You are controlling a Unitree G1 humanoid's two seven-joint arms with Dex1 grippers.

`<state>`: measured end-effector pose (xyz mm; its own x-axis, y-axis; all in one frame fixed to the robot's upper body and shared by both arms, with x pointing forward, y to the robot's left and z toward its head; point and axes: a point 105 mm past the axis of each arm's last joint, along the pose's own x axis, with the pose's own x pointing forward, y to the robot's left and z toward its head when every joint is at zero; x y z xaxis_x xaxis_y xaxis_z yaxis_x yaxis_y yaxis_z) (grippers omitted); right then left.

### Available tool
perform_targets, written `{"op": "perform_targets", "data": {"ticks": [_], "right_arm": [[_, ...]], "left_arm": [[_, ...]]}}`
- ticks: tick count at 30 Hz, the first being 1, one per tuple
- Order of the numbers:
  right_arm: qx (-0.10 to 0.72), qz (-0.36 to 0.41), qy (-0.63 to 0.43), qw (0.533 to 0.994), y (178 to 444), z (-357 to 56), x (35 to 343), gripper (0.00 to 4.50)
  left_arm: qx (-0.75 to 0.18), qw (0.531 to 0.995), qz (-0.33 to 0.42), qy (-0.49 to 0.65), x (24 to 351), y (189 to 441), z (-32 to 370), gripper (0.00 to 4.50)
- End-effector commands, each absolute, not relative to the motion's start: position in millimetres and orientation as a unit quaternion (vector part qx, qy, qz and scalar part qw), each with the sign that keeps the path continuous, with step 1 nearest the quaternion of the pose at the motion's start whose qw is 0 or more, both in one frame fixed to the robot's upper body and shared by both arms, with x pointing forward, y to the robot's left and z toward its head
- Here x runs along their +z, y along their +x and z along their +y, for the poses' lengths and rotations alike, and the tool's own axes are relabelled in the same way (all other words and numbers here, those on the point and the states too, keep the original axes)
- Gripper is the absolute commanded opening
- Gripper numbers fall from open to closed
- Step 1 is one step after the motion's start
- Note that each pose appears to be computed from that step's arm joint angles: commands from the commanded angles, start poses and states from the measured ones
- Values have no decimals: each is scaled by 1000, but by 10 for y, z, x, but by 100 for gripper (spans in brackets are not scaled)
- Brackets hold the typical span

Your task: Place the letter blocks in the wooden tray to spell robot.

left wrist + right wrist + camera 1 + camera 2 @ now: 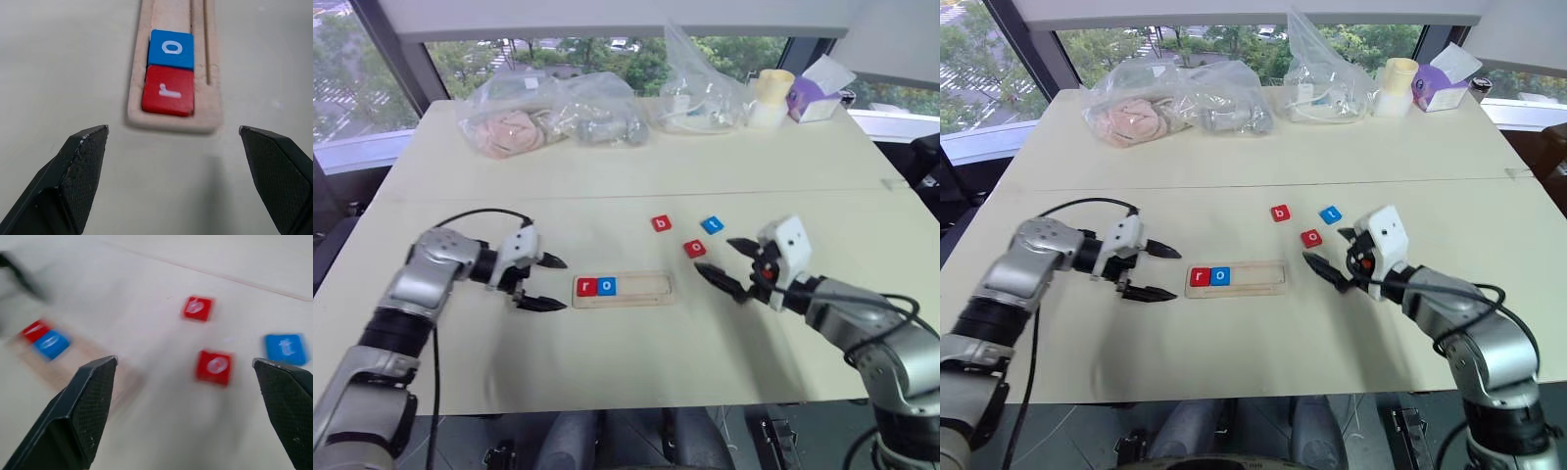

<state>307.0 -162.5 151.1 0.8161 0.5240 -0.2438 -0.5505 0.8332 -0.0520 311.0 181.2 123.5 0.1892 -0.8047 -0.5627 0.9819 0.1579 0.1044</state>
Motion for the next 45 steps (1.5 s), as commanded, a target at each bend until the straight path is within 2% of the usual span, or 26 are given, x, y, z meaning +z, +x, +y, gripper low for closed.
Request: {"op": "perform_targets", "data": {"ticks": [1,4,9,18,22,27,30,35,38,41,45], "right_arm": [[228,110,-43,966,3510,-1475,1589,450],[184,133,-20,974,3839,-1322,1536,450],[164,154,-9,974,4055,-1119,1392,450],[207,157,-21,965,4139,-721,1306,450],[223,165,-27,960,4142,-557,1240,450],[203,184,-35,961,4175,-538,1081,450],[182,179,-32,966,4215,-587,1076,370],[174,171,-35,969,4209,-650,1116,119],[169,138,-37,975,4203,-693,1264,120],[191,32,-95,976,4133,-687,1637,120],[174,23,-80,981,3930,-918,1795,120]], "left_arm": [[-570,784,157,188,1668,3116,1945,448],[-530,829,106,143,1950,3166,1929,448],[-504,855,71,98,2079,2990,1825,448],[-462,880,86,67,1967,2755,1813,448],[-442,891,84,65,1944,2783,1861,448],[-440,892,82,67,1919,2783,1826,448],[-441,891,83,71,1910,2785,1809,450],[-452,884,86,78,1899,2793,1752,450],[-471,875,83,79,1911,2794,1661,450],[-495,862,81,78,1923,2792,1548,450],[-530,839,88,87,1886,2739,1382,450]]}}
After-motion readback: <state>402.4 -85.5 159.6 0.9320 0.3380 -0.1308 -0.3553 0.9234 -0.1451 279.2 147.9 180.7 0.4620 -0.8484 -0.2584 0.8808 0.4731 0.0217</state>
